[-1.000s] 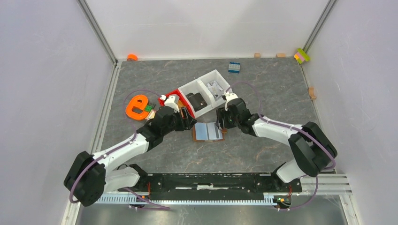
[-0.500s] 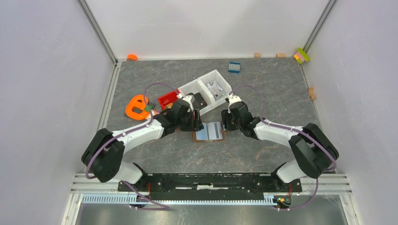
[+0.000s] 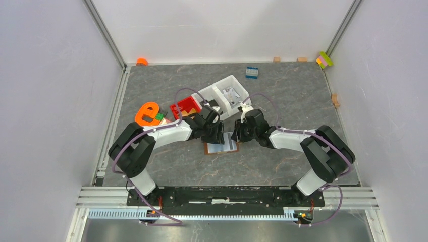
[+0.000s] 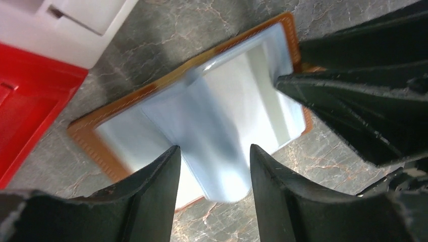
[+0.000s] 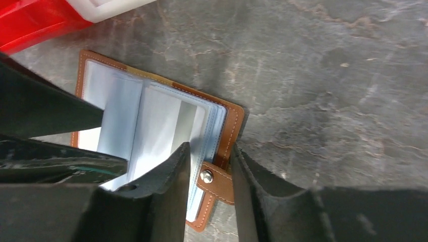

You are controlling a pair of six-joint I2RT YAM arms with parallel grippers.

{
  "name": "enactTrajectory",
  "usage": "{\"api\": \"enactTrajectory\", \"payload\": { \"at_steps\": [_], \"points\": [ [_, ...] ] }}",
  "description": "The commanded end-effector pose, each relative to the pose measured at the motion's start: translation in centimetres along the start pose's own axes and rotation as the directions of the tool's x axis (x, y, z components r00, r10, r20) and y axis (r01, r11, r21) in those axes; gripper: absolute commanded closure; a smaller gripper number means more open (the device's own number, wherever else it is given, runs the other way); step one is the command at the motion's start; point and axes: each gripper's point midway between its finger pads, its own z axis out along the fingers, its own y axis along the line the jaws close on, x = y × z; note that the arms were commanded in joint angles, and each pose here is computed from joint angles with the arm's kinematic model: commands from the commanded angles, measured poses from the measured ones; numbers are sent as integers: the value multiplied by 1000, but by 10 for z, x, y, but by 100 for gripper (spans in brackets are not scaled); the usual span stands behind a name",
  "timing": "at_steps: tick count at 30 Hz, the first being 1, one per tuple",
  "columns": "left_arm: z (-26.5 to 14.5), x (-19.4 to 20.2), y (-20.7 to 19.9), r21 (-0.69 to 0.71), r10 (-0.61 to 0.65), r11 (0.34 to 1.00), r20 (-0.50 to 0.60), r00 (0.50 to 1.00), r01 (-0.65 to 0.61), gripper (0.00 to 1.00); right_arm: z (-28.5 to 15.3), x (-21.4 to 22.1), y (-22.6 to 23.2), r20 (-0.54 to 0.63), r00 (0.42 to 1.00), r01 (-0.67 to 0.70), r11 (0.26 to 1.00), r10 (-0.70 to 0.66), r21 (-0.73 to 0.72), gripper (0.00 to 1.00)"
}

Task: Take the credit cards out of the card holder
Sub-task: Remove the credit card from the card holder.

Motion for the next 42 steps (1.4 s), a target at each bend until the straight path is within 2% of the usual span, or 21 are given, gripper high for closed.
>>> {"api": "enactTrajectory", "payload": {
  "at_steps": [1,6,10,12,16,19,23,28,29,33,39,40,41,42],
  "points": [
    [8,1,-12,56,56,997,-35,998,-54,42,1,12,34,-45,999,-35,982,27,-185,67],
    [9,-1,-15,57,77,996,-16,997,-76,46,-5,7,42,-28,999,-29,974,24,-225,83],
    [11,-2,-16,58,79,995,-10,997,-78,55,-15,-1,45,15,1000,-18,972,22,-236,96],
    [10,-4,-16,58,85,995,-3,996,-85,63,-20,-5,46,33,999,-13,972,22,-235,99],
    [2,-12,-19,62,93,993,64,994,-97,65,-31,-13,50,72,997,-4,969,22,-246,100],
    [-11,-20,-20,56,103,992,127,987,-111,59,-41,-21,52,113,993,7,969,22,-248,100],
    [-21,-26,-17,31,113,992,179,977,-120,40,-50,-28,52,153,988,14,969,25,-245,100],
    [-21,-24,-19,29,141,989,179,974,-148,31,-56,-32,56,166,986,21,966,23,-258,99],
    [-22,-25,-19,21,149,988,184,972,-155,28,-56,-32,56,164,986,25,967,18,-254,95],
    [-37,-37,-14,-75,209,978,255,944,-197,25,-59,-38,40,194,981,39,986,-7,-163,58],
    [-75,-58,-3,-169,200,975,398,895,-142,17,-79,-50,2,309,950,36,998,-48,43,22],
    [-79,-62,-1,-174,182,978,433,883,-116,13,-81,-47,-1,319,947,20,999,-34,46,15],
    [-82,-65,1,-174,162,981,467,869,-89,4,-80,-41,-2,321,947,6,999,-17,37,10],
    [-81,-67,4,-168,129,984,503,855,-50,0,-79,-39,0,327,945,-4,1000,-2,18,5]
  ]
}}
